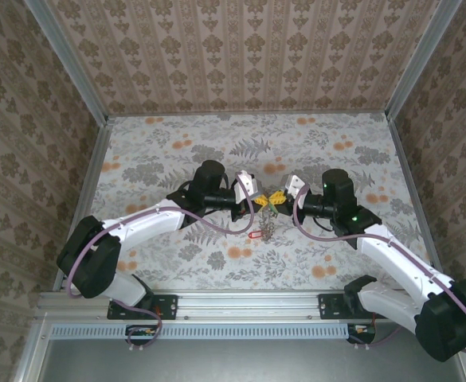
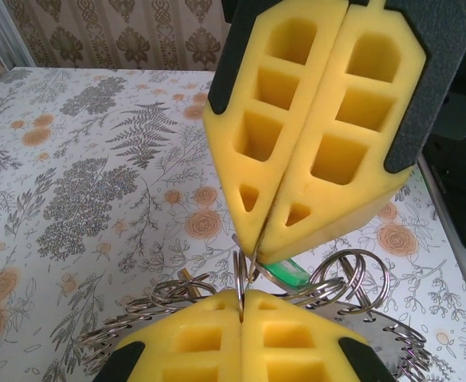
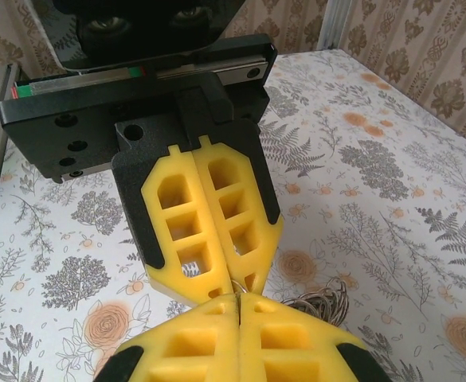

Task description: Put the keys on the keyring

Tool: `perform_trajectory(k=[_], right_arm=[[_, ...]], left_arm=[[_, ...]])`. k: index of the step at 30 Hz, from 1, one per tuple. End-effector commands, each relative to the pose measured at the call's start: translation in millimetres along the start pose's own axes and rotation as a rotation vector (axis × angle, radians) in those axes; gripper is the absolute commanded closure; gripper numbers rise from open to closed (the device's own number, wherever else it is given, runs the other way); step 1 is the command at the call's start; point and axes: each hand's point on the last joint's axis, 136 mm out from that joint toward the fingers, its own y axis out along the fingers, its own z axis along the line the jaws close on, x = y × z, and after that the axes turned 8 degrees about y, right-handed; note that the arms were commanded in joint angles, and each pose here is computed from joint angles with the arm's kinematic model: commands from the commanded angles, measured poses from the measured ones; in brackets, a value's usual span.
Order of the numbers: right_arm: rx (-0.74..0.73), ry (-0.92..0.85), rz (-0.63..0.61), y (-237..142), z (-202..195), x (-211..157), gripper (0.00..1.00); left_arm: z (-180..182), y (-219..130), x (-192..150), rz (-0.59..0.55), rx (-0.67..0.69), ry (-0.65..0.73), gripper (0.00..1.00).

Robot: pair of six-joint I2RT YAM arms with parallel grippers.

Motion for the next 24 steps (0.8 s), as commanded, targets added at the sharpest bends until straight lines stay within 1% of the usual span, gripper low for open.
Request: perform_trajectory(k=[1,8,15,24], right_arm=[[-0.027,-0.038,-0.036,-1.6,-2.6,20.6,1.00],[-0.097,-0.039,-0.011,3.5,-11.6,19.2,1.00],[-0.173,-0.051,0.081,5.8,-21.9,4.2,1.00],[-0.227,-0.059,0.117,4.8,-30.0,-4.9,1.00]], left_arm=[[3.2,-2.2,27.6,-0.060,0.001,0.054,1.00],[2.8,-0.9,28.8,-0.062,-0.003,0.058,1.00],[2.3,-1.3,30.6,-0.066,-0.003,0.061,1.00],[2.4,-0.6,30.7,-0.068,-0.005,0.062,1.00]])
